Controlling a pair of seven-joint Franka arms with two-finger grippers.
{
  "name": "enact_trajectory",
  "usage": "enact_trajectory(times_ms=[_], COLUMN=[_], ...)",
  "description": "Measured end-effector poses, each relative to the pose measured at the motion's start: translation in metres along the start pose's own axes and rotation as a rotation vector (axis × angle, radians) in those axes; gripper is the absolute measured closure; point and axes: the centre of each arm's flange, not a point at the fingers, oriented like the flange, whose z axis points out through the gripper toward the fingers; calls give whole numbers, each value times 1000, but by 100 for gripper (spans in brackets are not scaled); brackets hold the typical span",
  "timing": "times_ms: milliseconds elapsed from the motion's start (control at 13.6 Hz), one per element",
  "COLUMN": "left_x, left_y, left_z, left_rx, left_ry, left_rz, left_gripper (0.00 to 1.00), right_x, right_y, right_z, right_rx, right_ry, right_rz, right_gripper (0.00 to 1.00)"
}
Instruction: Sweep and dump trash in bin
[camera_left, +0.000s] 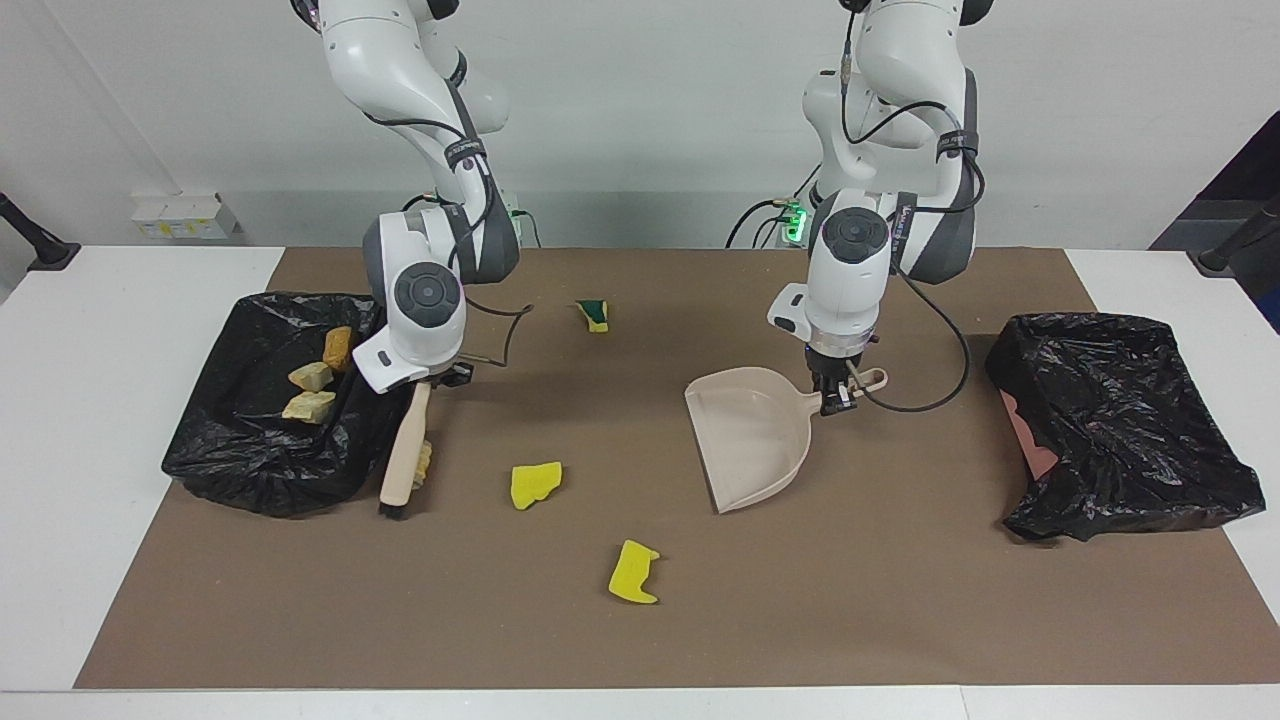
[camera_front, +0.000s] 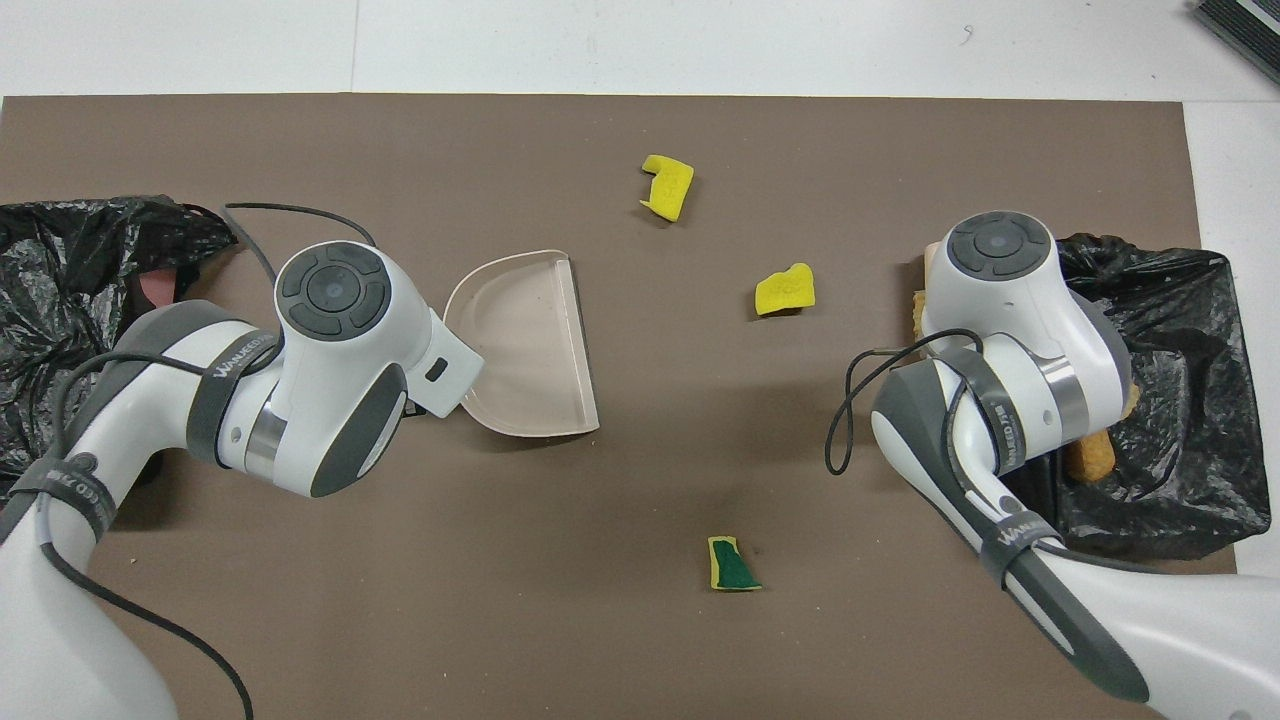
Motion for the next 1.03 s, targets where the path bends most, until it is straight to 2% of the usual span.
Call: enact_trajectory(times_ms=[293,587,1027], left_x=[0,0,-3], left_y=[0,0,3], left_z=[0,0,3], left_rx=[8,9,6], left_ry=[5,6,6], left_rz=[1,1,-1], left_gripper=[67,67,67], right_x=[-8,-22,-75], right_y=[-71,-140,-240], right_z=[-22,-42,-62], right_rx=[150,255,401], right_ry=[60,66,98], right_rz=[-66,-131,-249], right_gripper=[74,74,74])
